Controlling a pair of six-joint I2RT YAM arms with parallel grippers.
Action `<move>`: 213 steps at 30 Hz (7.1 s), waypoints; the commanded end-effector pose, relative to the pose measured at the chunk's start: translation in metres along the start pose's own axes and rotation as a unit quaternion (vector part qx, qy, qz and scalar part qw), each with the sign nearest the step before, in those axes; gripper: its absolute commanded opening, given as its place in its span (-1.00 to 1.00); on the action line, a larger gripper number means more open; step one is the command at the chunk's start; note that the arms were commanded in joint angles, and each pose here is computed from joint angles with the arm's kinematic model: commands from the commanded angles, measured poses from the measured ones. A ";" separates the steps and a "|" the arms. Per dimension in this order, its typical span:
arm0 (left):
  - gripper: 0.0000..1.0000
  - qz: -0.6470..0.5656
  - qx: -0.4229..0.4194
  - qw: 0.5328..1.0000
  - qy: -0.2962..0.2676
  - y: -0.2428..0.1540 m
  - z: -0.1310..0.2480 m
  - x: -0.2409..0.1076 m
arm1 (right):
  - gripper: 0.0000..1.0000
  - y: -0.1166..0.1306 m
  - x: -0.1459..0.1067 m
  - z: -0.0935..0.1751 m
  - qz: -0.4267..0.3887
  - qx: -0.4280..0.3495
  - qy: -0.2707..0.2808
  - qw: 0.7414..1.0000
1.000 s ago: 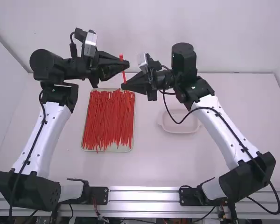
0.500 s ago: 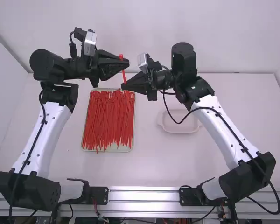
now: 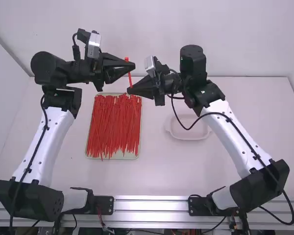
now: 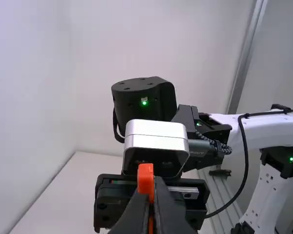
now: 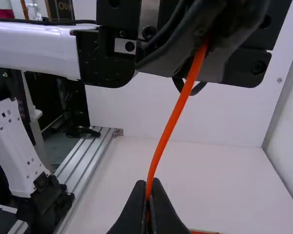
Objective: Fasten the cable tie
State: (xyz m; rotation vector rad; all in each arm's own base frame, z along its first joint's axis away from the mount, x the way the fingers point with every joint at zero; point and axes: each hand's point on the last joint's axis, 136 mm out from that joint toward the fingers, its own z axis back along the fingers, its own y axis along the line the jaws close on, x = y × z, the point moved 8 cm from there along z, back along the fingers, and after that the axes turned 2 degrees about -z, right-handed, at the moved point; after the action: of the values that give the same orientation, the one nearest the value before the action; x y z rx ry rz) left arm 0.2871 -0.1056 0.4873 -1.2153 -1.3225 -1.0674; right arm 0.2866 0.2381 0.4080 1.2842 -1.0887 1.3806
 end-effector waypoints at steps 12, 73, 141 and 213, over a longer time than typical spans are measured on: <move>-0.95 -0.004 0.004 1.000 -0.004 -0.001 0.001 0.002 | -1.00 0.001 0.006 -0.001 0.012 0.005 -0.003 1.000; -0.95 0.380 0.227 0.895 0.057 0.138 0.039 -0.170 | 0.98 -0.002 -0.077 0.037 0.474 0.006 0.060 0.878; -0.96 0.747 0.119 0.655 -0.003 0.122 0.031 -0.152 | -0.24 0.033 -0.054 0.000 0.643 0.086 -0.114 0.753; -0.96 0.730 0.109 0.675 0.010 0.119 0.022 -0.153 | -1.00 0.028 -0.055 -0.001 0.649 0.078 -0.087 0.752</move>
State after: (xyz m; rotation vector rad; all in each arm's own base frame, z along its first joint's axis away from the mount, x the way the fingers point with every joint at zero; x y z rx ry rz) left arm 0.4032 -0.0847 0.3268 -1.4977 -0.0898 0.3189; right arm 0.2598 0.2313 0.3560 0.6131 -2.2513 2.3955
